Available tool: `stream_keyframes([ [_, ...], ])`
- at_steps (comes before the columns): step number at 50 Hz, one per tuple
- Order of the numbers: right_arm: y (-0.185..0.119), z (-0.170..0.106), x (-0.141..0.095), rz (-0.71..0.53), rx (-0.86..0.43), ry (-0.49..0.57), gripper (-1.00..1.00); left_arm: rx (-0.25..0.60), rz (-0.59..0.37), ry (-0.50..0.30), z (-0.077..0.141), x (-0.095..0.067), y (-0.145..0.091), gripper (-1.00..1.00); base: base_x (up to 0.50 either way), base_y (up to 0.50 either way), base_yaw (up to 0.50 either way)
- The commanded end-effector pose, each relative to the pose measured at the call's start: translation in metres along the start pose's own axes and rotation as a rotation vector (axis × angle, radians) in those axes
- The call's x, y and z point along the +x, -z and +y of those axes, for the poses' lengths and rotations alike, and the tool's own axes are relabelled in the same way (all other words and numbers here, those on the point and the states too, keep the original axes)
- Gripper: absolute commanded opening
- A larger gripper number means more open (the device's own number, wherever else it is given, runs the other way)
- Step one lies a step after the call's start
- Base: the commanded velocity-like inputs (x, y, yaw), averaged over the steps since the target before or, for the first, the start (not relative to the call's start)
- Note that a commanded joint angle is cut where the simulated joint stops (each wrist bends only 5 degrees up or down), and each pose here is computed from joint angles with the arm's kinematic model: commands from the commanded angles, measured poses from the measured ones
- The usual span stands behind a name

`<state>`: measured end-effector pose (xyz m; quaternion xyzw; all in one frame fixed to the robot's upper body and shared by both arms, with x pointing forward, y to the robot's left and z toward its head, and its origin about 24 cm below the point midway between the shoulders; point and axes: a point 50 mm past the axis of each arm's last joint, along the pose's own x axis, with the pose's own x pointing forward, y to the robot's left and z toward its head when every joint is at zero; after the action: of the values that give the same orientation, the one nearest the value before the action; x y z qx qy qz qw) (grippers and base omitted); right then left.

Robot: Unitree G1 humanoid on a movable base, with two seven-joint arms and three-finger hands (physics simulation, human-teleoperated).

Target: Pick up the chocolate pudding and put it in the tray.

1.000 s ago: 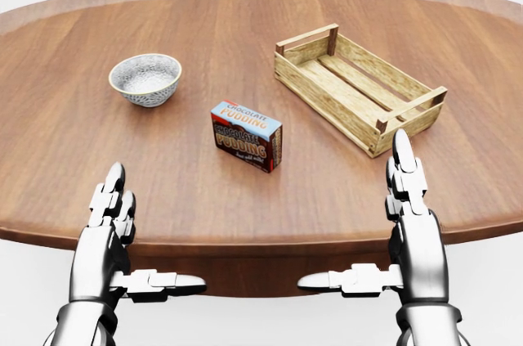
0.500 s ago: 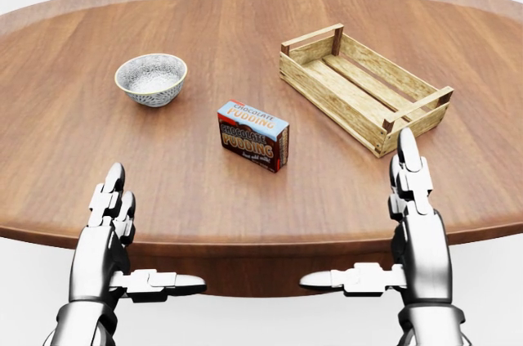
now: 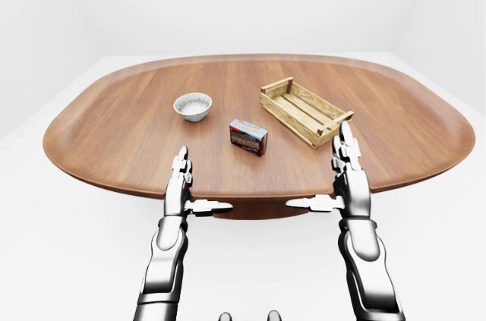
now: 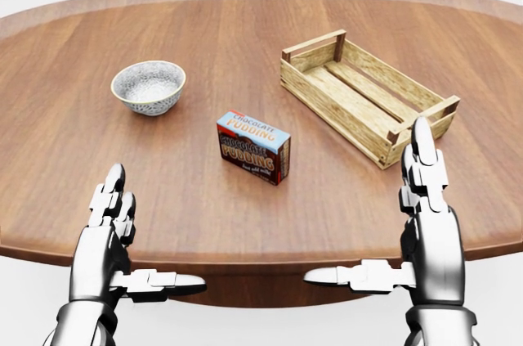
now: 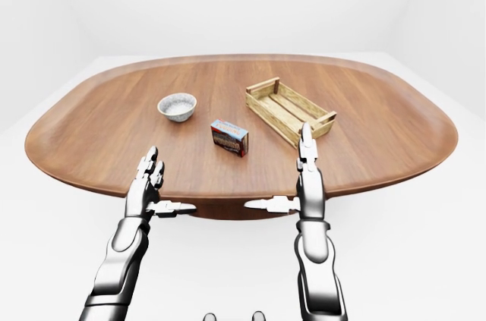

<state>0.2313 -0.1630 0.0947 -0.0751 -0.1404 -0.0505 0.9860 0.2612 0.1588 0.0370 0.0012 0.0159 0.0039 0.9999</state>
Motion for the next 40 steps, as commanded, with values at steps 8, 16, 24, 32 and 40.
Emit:
stream_keyframes([
  [8,-0.0005,-0.0002,-0.0011,-0.001,-0.002,0.002,1.0,0.001,-0.001,0.001,-0.0001,-0.0002,0.0003,1.0,0.31,0.0,0.0],
  [16,0.0014,-0.0001,-0.0011,0.007,-0.001,0.001,1.0,0.001,-0.001,0.0,0.0,0.0003,0.0007,1.0,0.32,0.0,0.0],
  [24,0.0016,0.0001,-0.0017,0.009,-0.001,0.0,1.0,0.001,-0.001,0.001,-0.0001,-0.0003,0.0001,1.0,0.32,0.0,0.0],
  [32,0.0012,0.0,-0.0018,0.007,0.003,-0.002,1.0,0.001,0.0,0.0,-0.0001,-0.0004,0.0004,1.0,0.32,0.0,0.0],
  [40,0.0035,0.0005,-0.001,0.016,0.007,-0.006,1.0,0.001,0.001,0.001,-0.0003,-0.0001,0.0003,1.0,0.32,0.0,0.0],
])
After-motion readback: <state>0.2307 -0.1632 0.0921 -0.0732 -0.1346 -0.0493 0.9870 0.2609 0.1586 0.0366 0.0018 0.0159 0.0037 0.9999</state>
